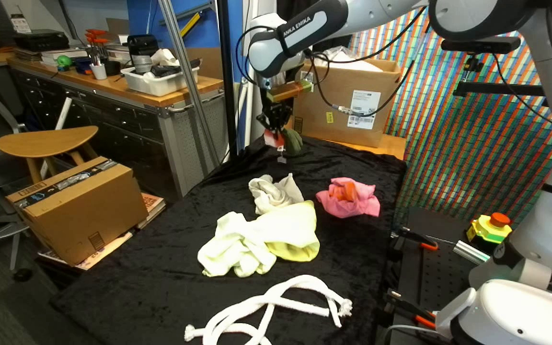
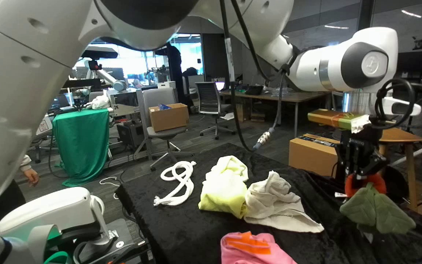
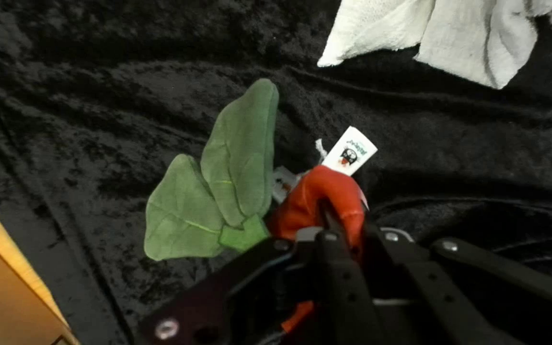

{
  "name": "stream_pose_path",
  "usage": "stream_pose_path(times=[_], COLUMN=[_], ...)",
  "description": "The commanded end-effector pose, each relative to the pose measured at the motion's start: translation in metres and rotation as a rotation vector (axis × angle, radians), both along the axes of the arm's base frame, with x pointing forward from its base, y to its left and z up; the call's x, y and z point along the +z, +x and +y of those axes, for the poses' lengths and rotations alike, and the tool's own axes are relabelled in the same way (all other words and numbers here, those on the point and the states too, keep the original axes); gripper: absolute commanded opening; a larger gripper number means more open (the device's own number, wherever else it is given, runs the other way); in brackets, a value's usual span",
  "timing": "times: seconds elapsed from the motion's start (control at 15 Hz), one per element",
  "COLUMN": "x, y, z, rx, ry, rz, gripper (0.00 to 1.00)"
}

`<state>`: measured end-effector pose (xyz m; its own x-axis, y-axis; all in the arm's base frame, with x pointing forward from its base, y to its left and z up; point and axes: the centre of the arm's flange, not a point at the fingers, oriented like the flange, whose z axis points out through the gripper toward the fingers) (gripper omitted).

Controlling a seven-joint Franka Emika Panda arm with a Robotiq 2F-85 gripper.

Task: Move the green towel, the beetroot plushy, the pink shirt and the rope to the middle of the table

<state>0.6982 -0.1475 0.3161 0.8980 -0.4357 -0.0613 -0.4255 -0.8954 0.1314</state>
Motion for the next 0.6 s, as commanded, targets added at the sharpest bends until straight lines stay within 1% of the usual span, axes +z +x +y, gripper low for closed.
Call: stream_pose_path(times=[0.0, 0.27, 0.53], x=[0.058, 0.098, 0.126], y=[-0.034, -0.059, -0.077], z=[0.015, 0.046, 0.084], rx=[0.075, 0.203, 0.324], ry=[-0.004, 0.017, 0.037], rz=[-0.007, -0.059, -0.102], gripper=[0.05, 0.05, 0.05])
